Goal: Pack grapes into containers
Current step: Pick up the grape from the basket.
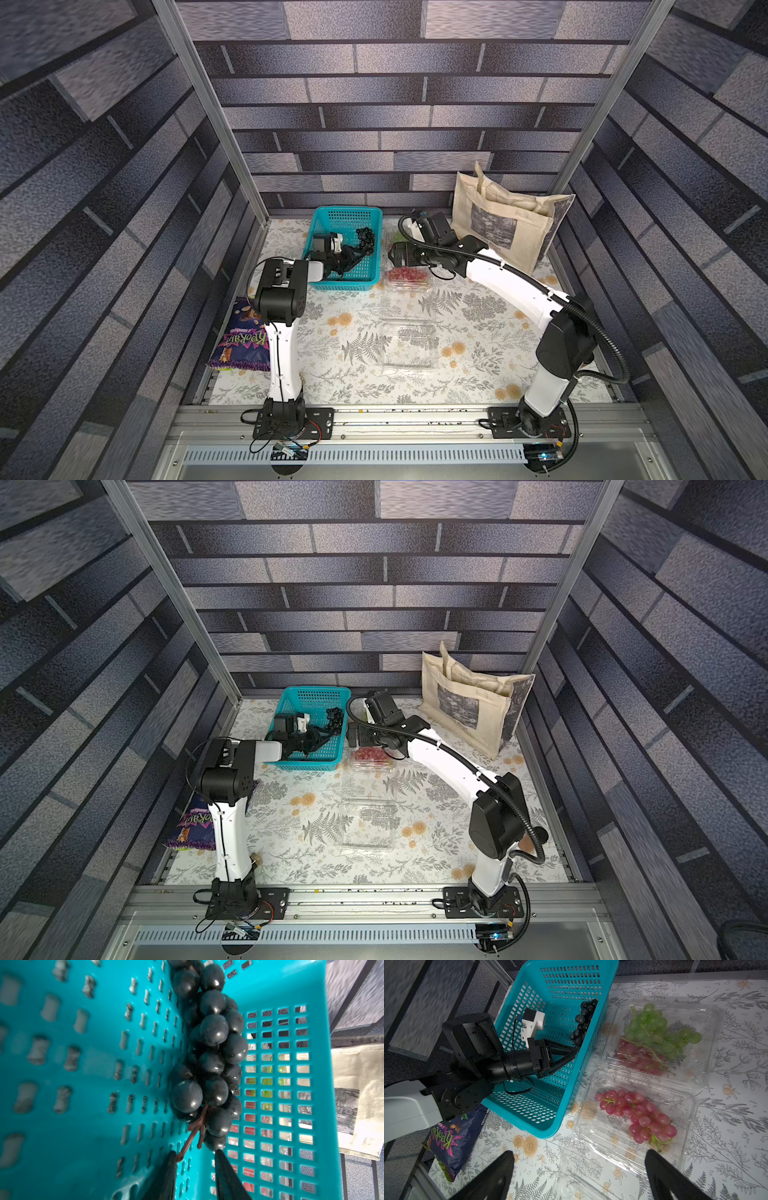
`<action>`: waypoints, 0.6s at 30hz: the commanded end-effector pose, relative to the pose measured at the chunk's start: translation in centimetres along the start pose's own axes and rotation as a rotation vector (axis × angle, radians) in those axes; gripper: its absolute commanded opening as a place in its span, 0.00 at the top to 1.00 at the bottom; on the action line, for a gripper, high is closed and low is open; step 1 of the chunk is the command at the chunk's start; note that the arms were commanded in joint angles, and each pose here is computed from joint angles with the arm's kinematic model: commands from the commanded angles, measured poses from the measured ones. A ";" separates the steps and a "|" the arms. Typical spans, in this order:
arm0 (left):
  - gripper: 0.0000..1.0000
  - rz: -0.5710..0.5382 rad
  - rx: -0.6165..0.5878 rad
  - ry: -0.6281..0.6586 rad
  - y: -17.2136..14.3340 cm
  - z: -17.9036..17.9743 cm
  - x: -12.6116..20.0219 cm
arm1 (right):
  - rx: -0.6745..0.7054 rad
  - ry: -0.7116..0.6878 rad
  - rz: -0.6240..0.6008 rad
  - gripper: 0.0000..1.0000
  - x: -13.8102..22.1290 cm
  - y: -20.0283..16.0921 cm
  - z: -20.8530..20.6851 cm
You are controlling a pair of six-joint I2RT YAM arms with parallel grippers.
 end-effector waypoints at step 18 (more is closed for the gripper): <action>0.60 -0.078 -0.006 0.138 1.6 1.1 0.9 | 0.007 0.020 -0.031 0.00 -0.4 1.0 0.6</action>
Point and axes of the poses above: each gripper's point midway between its finger pads, its own x axis back along the fingers, its own z axis along the line the jaws close on, y = z × x, the point moved 6 cm from there along x, back along the fingers, and after that the axes turned 14 degrees about x, right-handed, at the moved point
